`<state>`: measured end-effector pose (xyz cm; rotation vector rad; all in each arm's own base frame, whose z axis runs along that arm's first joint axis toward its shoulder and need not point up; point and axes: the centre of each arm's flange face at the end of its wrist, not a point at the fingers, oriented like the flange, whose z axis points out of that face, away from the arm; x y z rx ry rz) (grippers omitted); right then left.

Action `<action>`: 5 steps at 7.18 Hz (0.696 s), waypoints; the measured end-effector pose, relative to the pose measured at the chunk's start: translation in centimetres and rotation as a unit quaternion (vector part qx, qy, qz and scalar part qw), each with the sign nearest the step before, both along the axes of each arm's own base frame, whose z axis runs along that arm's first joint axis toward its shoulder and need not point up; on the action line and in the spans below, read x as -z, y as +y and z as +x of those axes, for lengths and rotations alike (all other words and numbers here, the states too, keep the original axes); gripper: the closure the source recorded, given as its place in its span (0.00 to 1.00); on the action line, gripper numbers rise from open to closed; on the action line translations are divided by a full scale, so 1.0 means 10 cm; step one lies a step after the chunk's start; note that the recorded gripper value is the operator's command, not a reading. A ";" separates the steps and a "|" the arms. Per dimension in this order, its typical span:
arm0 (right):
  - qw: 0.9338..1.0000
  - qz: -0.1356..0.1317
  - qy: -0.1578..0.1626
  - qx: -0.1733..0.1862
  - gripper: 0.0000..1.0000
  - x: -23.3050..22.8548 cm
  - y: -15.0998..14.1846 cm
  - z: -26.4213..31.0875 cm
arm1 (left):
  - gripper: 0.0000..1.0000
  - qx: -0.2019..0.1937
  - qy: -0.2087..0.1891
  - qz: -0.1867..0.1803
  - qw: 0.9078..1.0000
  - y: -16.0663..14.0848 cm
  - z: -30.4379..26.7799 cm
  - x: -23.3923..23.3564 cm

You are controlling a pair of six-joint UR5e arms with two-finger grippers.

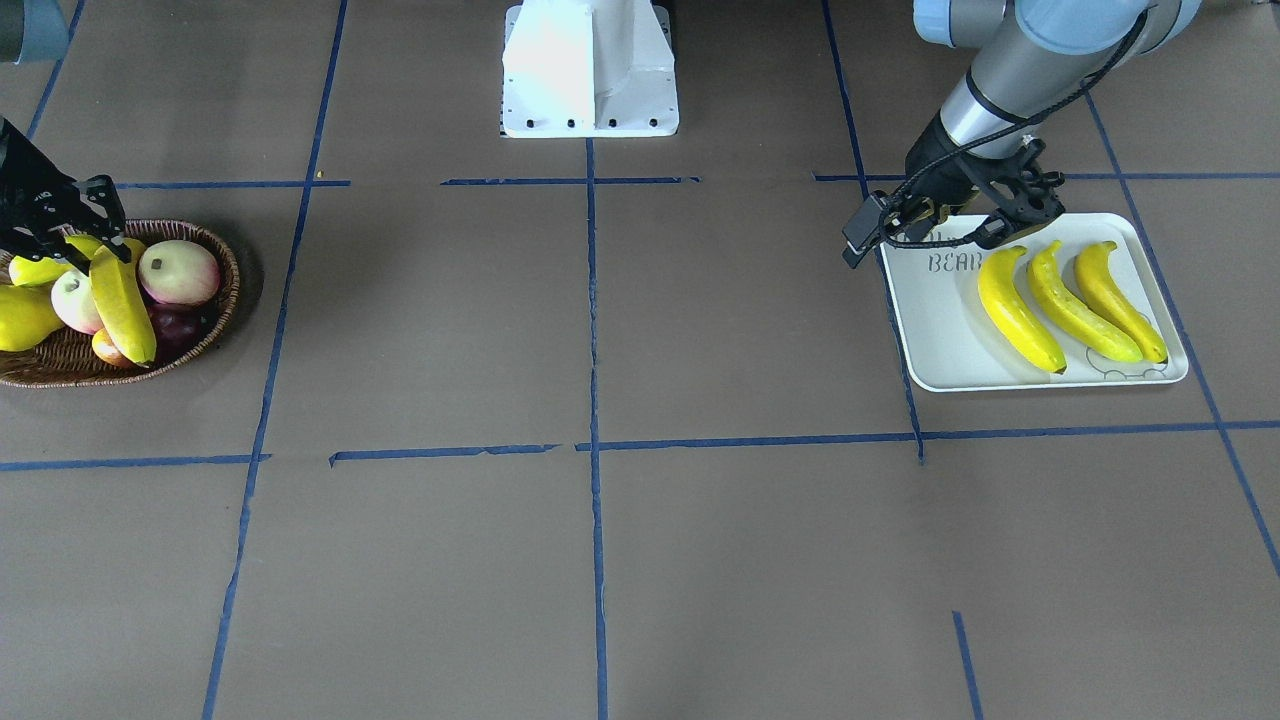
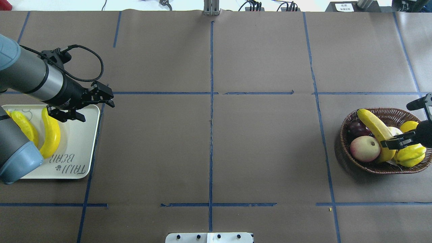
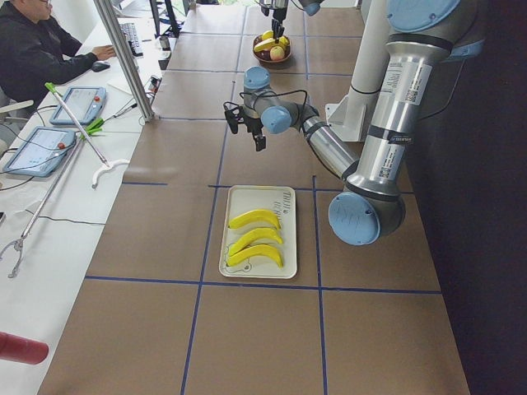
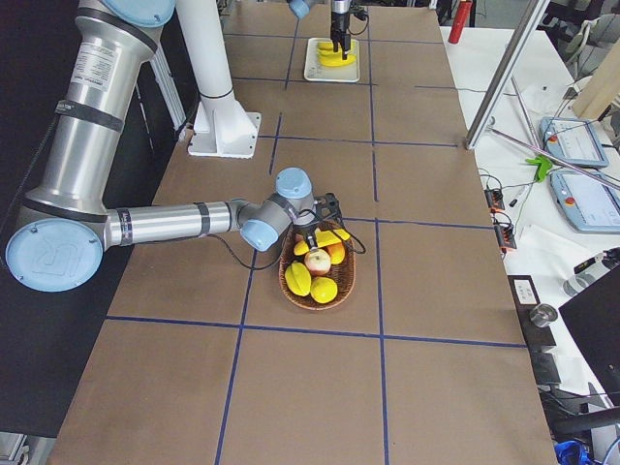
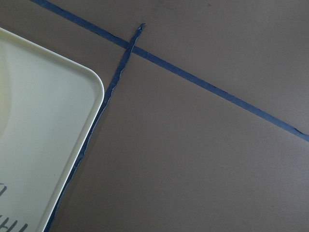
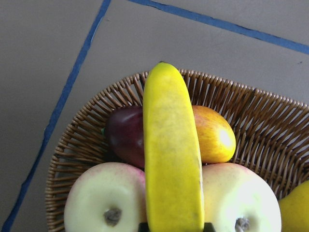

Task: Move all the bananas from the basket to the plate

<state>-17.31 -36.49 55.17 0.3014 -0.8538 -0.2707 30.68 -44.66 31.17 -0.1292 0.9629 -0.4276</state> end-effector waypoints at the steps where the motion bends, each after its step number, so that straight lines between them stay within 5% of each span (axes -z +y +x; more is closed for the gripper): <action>1: 1.000 0.002 -0.002 -0.007 1.00 0.02 -0.03 0.07 | 0.00 0.000 0.000 0.000 1.000 0.00 0.00 0.00; 3: 0.999 -0.008 -0.034 -0.022 1.00 0.14 -0.09 0.41 | 0.00 0.000 0.002 0.002 1.000 0.01 0.00 0.02; 5: 0.993 -0.041 -0.112 0.000 1.00 0.32 -0.10 0.73 | 0.00 0.001 0.010 0.006 1.000 -0.01 0.03 0.13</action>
